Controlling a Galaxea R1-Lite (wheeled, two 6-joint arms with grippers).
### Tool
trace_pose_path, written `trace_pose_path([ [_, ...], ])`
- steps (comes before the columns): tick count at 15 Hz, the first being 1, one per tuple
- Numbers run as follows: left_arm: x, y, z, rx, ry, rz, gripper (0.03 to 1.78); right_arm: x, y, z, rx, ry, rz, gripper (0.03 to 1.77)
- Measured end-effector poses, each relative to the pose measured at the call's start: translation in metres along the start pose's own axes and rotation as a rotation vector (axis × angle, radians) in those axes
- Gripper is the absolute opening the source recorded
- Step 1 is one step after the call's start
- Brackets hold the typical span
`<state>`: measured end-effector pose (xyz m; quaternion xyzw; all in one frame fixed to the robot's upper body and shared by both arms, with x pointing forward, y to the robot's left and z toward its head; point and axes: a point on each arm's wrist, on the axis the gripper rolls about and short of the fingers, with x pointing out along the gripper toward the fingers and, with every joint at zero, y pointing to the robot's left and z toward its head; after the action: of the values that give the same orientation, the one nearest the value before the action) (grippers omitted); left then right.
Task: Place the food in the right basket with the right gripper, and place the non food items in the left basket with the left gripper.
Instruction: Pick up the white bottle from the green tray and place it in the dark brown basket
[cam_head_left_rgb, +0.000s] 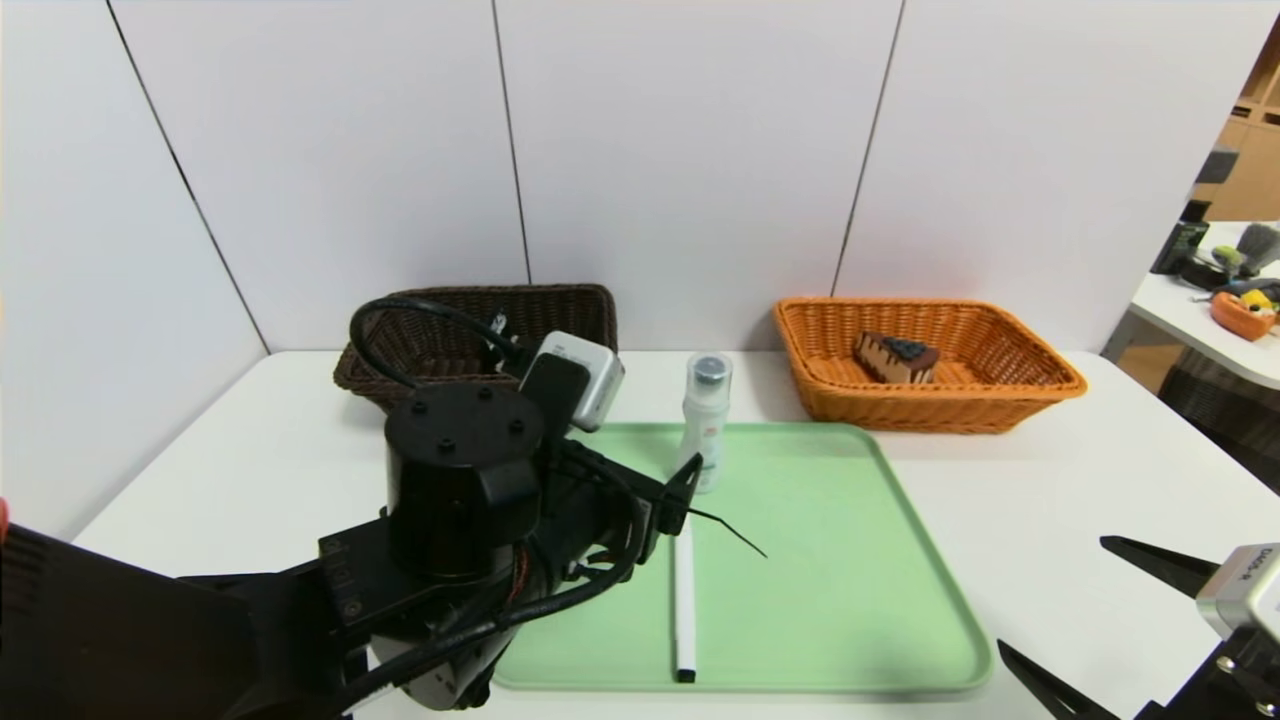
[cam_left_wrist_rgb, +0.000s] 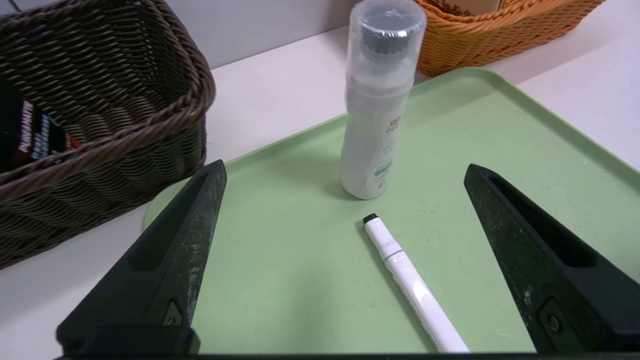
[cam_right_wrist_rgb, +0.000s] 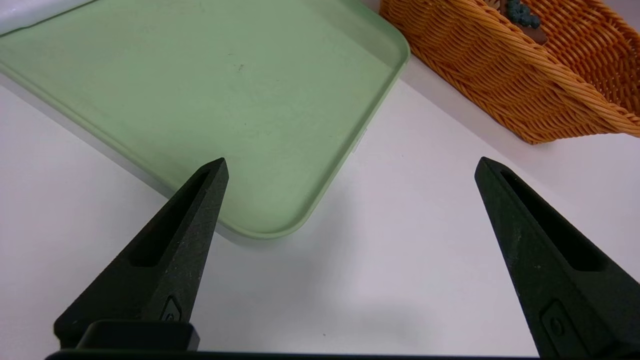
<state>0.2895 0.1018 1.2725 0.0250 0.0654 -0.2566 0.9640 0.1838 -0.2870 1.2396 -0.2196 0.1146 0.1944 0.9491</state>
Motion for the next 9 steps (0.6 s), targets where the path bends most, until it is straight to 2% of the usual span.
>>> trace_pose_path([
  [9, 0.026, -0.015, -0.025, 0.011, 0.013, -0.006, 1.69, -0.002, -0.001, 0.002, 0.003, -0.016, -0.011, 1.70],
])
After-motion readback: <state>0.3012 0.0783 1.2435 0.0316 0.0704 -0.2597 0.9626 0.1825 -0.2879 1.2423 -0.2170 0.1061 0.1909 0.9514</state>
